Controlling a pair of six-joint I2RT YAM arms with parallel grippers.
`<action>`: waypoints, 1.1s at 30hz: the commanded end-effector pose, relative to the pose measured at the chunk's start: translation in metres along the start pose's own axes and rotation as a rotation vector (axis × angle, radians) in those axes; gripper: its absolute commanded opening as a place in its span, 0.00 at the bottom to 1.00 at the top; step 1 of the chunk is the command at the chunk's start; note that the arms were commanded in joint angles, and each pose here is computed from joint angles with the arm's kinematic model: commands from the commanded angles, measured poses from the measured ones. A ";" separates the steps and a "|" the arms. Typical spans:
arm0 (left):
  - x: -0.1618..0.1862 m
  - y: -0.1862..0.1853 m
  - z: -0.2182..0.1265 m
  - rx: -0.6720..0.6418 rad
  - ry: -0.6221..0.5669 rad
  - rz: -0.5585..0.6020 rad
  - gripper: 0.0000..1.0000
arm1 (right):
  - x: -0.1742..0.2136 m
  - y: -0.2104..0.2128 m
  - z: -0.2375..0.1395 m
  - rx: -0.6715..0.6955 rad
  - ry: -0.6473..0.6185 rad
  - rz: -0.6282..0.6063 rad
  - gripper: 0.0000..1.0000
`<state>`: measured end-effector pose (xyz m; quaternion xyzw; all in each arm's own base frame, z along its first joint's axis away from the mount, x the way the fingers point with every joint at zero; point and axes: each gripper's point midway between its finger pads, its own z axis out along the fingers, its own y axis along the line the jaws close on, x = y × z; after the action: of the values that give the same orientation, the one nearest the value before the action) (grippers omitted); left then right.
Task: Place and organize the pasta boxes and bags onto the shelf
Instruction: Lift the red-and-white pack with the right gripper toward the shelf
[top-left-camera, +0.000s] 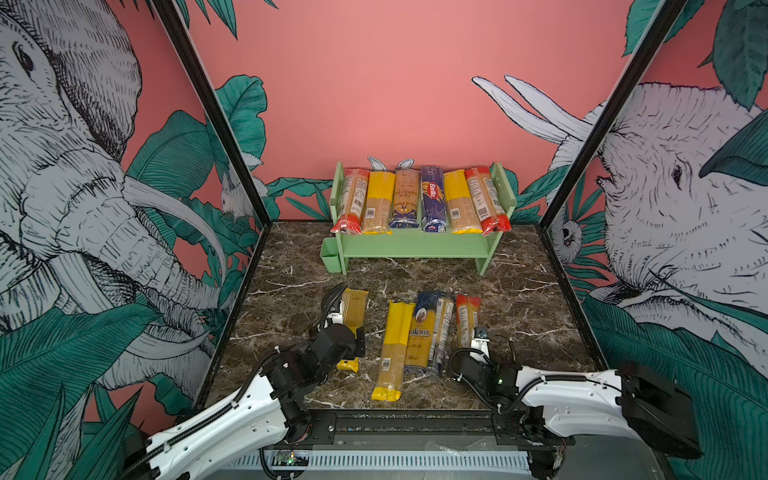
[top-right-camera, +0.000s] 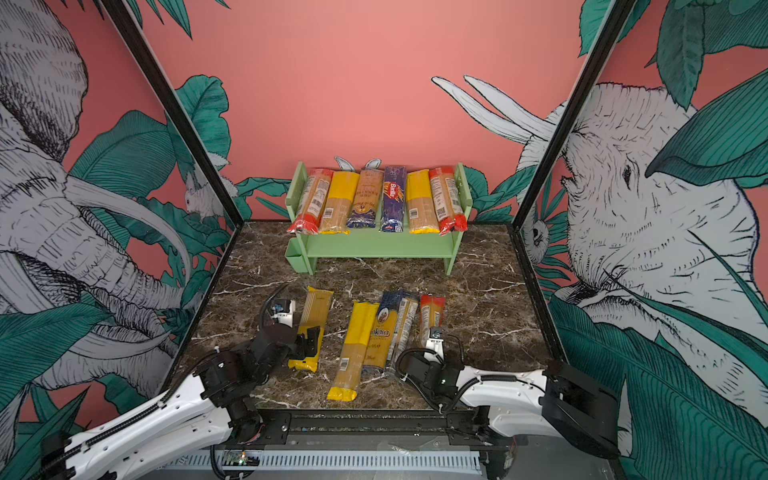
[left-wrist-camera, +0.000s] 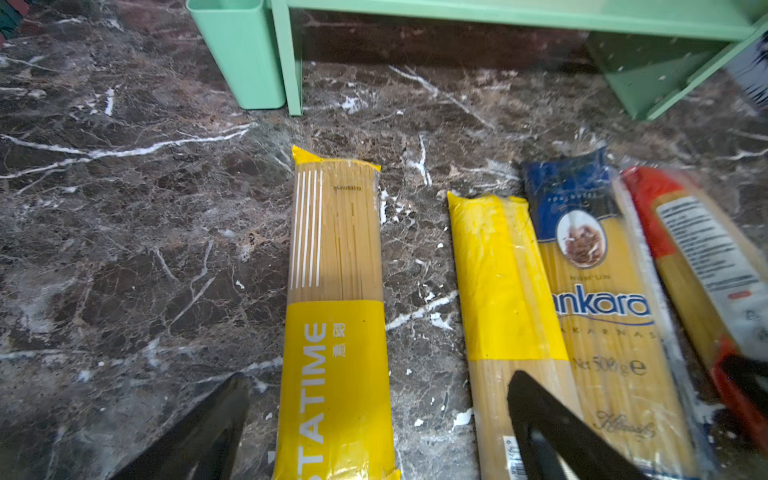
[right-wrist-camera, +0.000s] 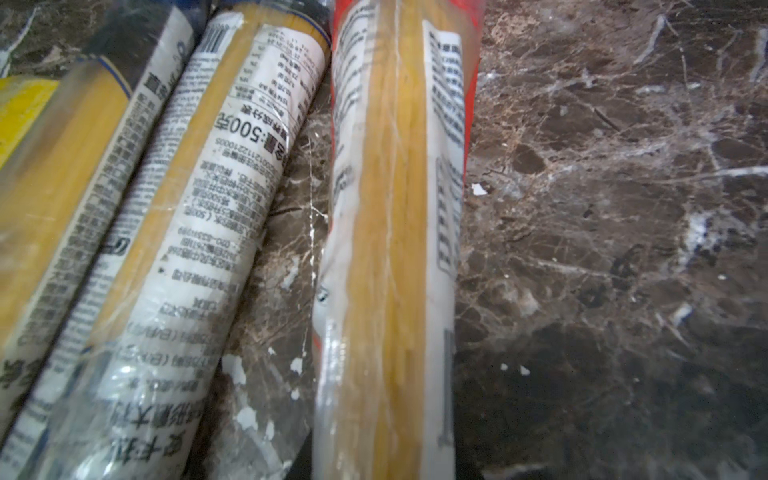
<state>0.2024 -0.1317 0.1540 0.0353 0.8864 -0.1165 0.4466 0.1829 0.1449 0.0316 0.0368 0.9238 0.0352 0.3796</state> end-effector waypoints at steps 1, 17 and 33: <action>0.010 0.013 -0.004 -0.027 0.007 0.012 0.98 | -0.004 -0.015 -0.011 0.023 0.003 -0.061 0.00; 0.010 0.003 -0.001 0.006 0.028 0.022 0.98 | -0.047 -0.017 -0.050 -0.110 -0.123 -0.033 0.00; 0.006 0.003 0.000 -0.001 0.010 0.042 0.98 | -0.126 0.030 -0.088 -0.145 -0.243 -0.141 0.00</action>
<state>0.1972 -0.1289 0.1481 0.0541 0.8907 -0.1090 0.4379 0.1870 0.1530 0.1387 -0.0830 0.9021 0.0606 0.4192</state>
